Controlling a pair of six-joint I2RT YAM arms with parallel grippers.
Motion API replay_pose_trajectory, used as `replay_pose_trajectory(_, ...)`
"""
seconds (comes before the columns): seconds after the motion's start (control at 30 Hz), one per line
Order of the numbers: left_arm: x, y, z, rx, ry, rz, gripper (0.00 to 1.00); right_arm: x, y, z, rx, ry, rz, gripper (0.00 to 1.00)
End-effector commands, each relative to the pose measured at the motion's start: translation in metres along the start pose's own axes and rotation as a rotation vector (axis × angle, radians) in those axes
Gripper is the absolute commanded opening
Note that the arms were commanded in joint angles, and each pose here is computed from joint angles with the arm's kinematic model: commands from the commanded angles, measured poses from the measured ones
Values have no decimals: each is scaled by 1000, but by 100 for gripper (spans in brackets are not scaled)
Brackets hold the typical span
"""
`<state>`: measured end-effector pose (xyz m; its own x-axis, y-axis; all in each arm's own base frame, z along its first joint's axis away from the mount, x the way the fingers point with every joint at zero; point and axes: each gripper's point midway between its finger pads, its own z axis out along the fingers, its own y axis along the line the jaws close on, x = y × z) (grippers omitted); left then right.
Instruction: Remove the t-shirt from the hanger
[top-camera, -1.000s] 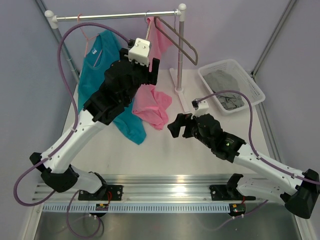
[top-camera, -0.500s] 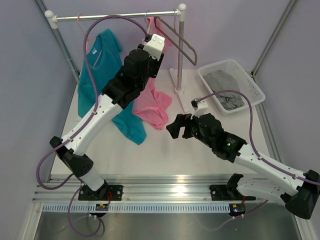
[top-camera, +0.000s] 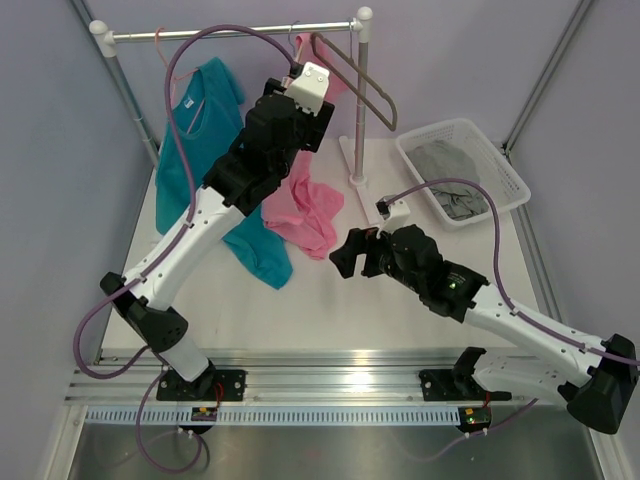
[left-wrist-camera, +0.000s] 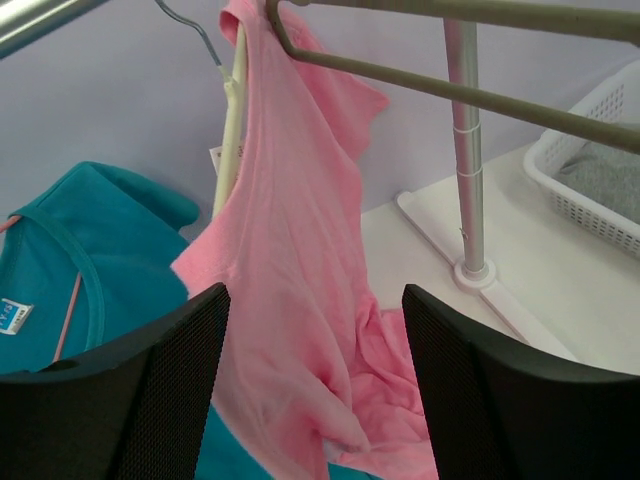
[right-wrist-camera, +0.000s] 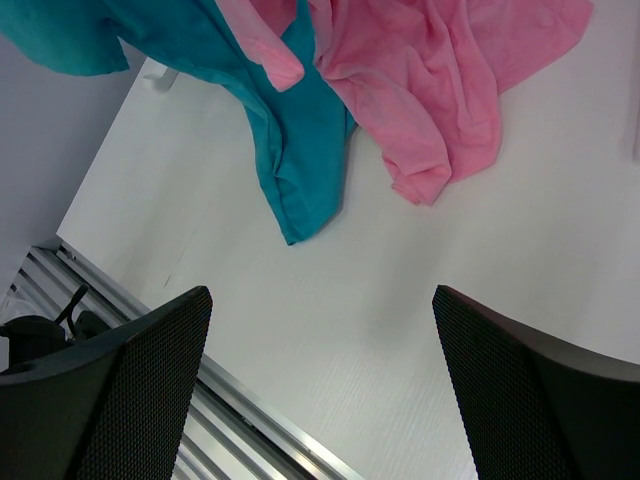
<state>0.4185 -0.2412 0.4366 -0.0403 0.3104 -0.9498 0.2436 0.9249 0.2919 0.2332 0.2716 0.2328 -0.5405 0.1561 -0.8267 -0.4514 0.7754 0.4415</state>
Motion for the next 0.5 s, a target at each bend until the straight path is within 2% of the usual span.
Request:
replay_pose_trajectory(0.0,-49,33,-30,-49,-138,-89,73,-15,15,-2,-44,-19,-21,100)
replay_pose_trajectory(0.23,-46,40,-35,-80,-131,-97,73,-11,16,1,-45,-3,-25,100)
replay_pose_trajectory(0.47,-27,33,-9,-69,-88,-97,74,-12,13,1,-30,-4,-35,100)
